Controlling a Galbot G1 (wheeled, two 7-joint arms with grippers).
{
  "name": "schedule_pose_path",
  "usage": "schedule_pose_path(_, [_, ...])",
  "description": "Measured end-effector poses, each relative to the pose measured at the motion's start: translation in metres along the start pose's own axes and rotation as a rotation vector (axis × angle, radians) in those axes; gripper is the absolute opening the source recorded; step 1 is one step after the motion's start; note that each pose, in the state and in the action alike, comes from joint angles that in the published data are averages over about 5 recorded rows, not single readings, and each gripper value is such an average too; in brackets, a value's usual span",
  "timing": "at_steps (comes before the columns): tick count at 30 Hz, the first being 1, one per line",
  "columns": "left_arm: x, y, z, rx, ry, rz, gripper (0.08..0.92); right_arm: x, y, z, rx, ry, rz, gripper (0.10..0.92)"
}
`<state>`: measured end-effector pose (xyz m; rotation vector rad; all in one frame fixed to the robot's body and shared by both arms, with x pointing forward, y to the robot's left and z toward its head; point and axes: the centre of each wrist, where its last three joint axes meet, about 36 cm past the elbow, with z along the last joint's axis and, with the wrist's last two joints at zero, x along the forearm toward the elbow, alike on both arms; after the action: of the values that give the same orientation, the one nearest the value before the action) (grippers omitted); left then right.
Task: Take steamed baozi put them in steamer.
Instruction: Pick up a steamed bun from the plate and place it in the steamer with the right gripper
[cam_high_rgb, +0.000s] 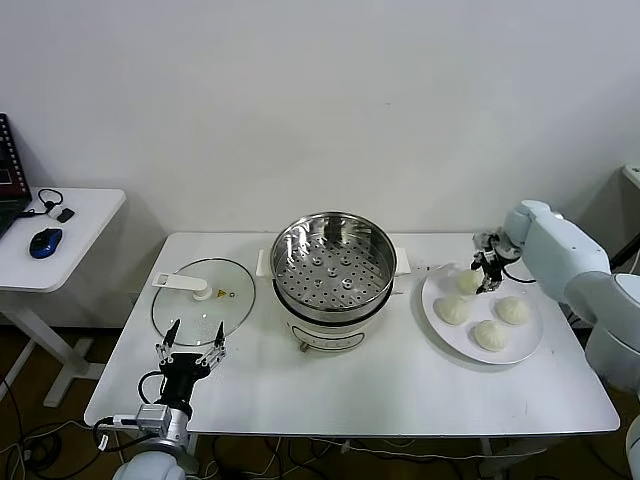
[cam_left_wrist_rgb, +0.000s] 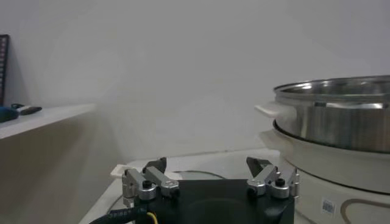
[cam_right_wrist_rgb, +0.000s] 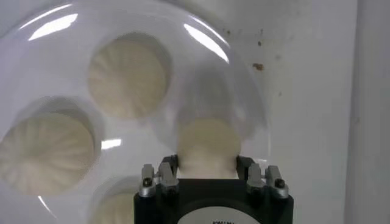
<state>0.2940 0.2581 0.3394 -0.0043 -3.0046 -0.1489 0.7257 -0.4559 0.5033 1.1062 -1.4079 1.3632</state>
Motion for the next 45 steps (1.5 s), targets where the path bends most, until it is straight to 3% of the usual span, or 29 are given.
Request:
schedule_pose_path(12, [-0.002, -0.003, -0.001, -0.001, -0.002, 0.007, 0.823, 0.138, -0.025, -0.063, 0.217, -0.115, 0.081, 0.632])
schedule_pose_path(19, [-0.003, -0.006, 0.003, 0.005, 0.005, 0.004, 0.823, 0.183, -0.02, -0.128, 0.407, -0.187, 0.097, 0.63])
schedule_pose_path(33, [-0.005, -0.005, 0.009, 0.009, 0.011, -0.016, 0.823, 0.213, -0.035, -0.266, 0.994, -0.195, 0.188, 0.628])
schedule_pose_path(45, [-0.005, -0.001, 0.01, 0.012, 0.007, -0.036, 0.823, 0.176, -0.049, -0.328, 1.38, -0.156, 0.18, 0.644])
